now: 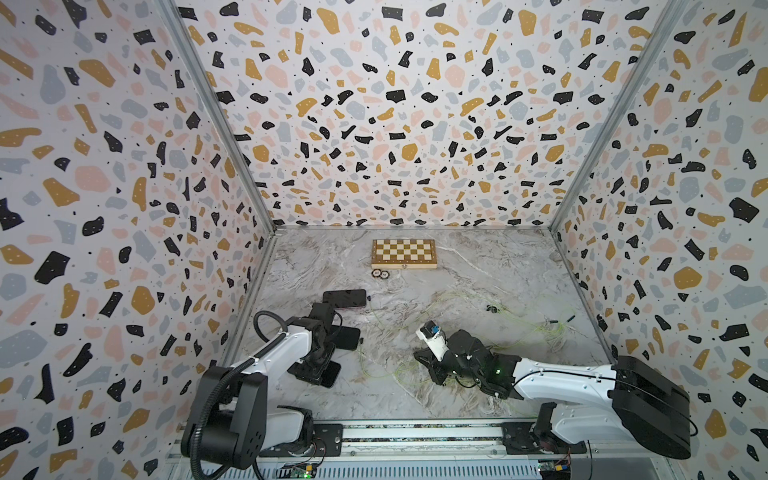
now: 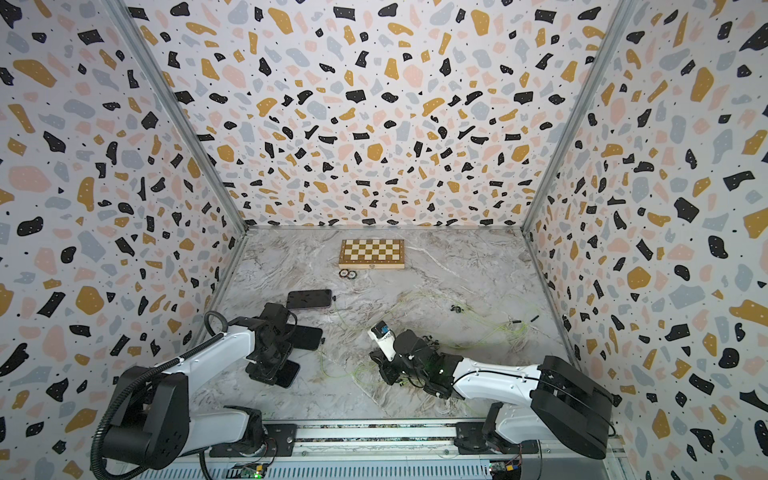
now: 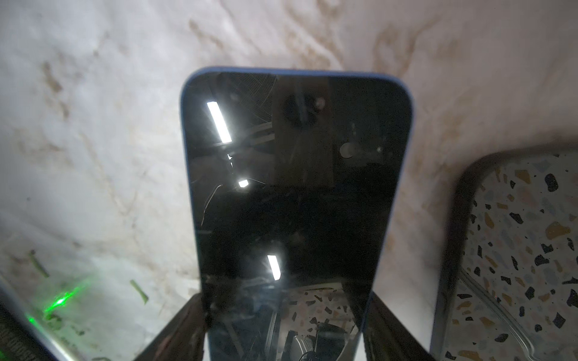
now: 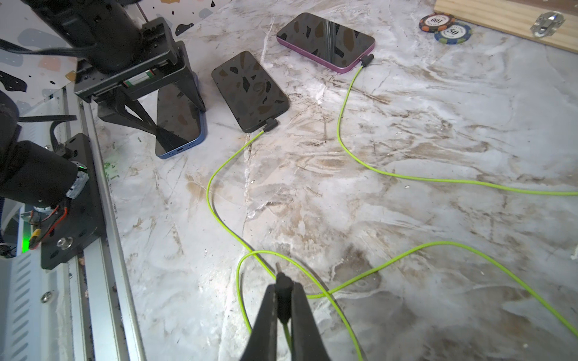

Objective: Plug wired earphones into phones
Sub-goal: Pick up the phone at the center of the board.

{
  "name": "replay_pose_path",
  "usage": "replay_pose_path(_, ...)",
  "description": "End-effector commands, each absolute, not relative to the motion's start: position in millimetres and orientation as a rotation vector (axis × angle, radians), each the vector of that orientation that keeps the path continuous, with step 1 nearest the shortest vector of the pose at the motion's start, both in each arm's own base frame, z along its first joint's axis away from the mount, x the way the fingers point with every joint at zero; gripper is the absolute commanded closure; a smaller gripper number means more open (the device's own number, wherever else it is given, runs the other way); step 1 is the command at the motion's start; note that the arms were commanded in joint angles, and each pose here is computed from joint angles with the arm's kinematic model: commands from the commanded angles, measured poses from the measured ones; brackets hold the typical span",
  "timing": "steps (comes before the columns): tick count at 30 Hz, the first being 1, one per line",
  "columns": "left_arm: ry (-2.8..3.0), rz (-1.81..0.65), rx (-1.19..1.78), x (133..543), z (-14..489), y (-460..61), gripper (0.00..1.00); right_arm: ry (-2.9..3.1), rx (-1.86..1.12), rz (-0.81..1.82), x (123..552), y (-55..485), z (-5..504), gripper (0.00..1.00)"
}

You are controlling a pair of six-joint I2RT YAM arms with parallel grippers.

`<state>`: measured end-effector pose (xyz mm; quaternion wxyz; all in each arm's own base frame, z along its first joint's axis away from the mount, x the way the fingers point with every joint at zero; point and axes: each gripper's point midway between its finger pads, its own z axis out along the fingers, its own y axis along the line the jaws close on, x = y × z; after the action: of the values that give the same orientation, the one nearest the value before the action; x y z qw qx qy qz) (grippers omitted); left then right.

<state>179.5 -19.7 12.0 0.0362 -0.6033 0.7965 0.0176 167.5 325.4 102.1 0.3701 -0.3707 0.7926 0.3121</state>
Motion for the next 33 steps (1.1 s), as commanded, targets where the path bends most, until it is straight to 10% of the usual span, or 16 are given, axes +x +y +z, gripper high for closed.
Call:
replay_pose_path(1,2.499,0.049,-1.909,161.8,-3.5,-25.3,0.41,1.979,-0.905,0.85,168.7,339.4,127.4,1.0)
replay_pose_path(33,2.088,-0.769,-1.953,167.6,56.2,-55.9,0.53,1.857,-0.581,1.205,147.3,434.0,141.3,1.0)
